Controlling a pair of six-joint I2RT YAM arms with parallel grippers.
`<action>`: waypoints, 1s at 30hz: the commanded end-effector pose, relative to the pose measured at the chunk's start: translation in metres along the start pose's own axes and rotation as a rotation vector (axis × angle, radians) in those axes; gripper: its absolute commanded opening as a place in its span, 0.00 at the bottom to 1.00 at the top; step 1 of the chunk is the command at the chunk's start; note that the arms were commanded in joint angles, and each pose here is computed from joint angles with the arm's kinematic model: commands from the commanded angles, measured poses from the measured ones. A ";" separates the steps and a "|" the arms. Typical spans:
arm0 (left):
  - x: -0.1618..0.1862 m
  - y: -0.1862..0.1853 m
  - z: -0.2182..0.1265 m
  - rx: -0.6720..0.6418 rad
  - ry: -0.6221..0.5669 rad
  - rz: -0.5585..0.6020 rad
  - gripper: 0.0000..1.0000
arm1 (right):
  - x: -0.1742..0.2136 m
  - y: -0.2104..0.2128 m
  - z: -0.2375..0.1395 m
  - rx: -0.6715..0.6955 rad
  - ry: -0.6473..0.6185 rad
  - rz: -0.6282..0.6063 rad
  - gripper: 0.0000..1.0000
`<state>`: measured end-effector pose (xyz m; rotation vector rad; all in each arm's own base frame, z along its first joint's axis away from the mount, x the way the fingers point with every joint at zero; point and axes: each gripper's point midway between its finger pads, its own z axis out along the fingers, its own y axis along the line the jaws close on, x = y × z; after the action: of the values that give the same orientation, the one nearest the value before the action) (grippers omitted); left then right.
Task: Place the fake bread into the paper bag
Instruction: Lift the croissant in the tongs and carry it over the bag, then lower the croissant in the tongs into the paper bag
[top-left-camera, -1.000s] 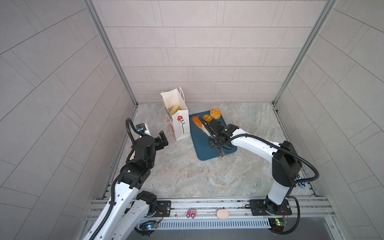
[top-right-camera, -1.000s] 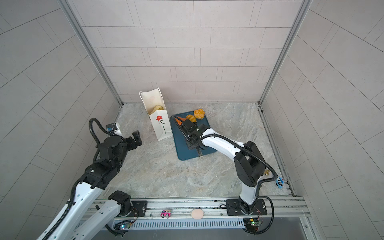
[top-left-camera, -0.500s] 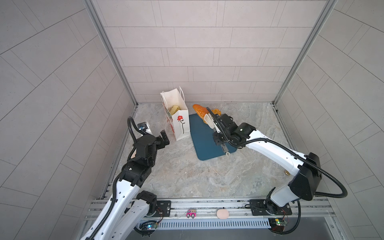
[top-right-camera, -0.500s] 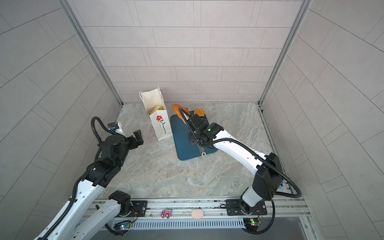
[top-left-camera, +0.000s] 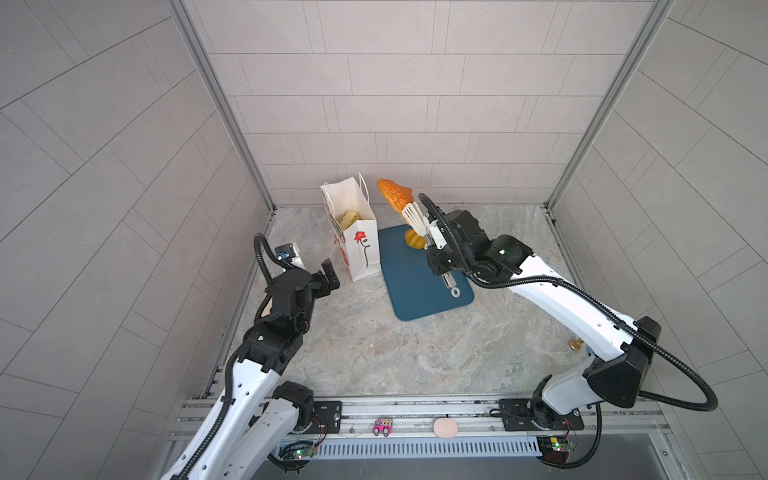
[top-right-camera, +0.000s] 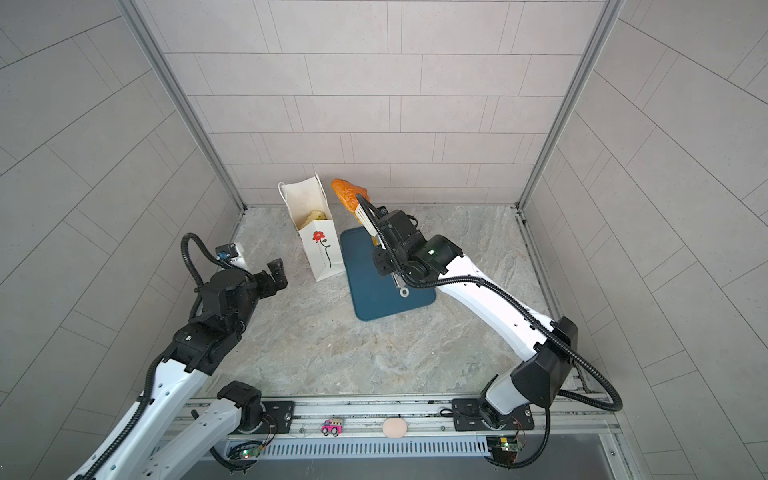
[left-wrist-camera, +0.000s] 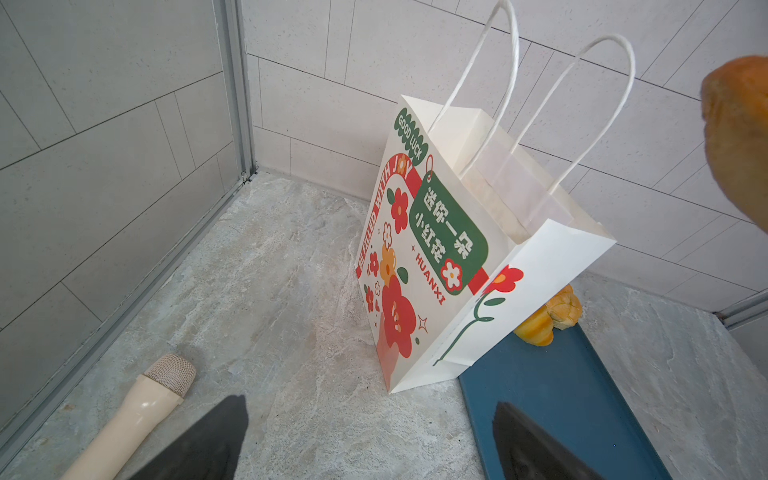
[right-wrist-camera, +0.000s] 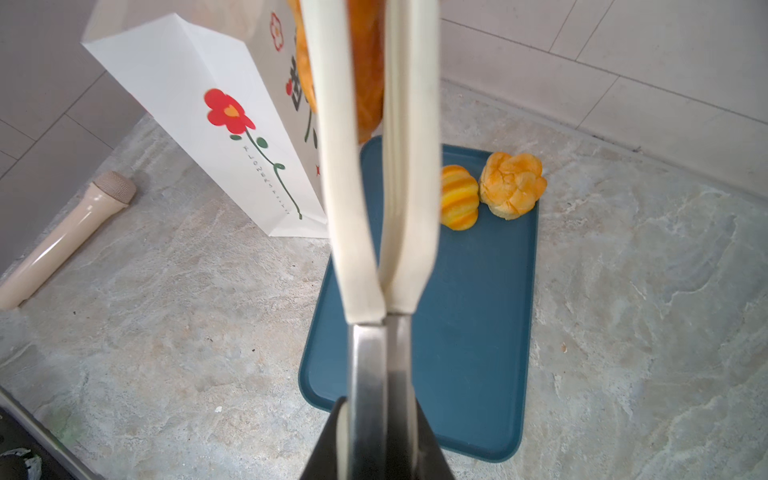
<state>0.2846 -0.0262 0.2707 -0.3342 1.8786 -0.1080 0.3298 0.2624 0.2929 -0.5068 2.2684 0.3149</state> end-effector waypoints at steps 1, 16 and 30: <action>-0.017 -0.002 -0.005 0.011 -0.044 -0.038 1.00 | -0.042 0.012 -0.036 -0.048 -0.164 -0.026 0.13; -0.015 -0.002 -0.006 0.014 -0.040 -0.040 1.00 | -0.093 0.091 -0.038 -0.246 -0.287 -0.080 0.15; -0.014 0.006 -0.012 -0.011 -0.049 -0.024 1.00 | -0.092 0.116 0.021 -0.309 -0.145 0.024 0.17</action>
<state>0.2802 -0.0248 0.2773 -0.3433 1.8534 -0.1245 0.3441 0.3979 0.3282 -0.6544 2.1386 0.6431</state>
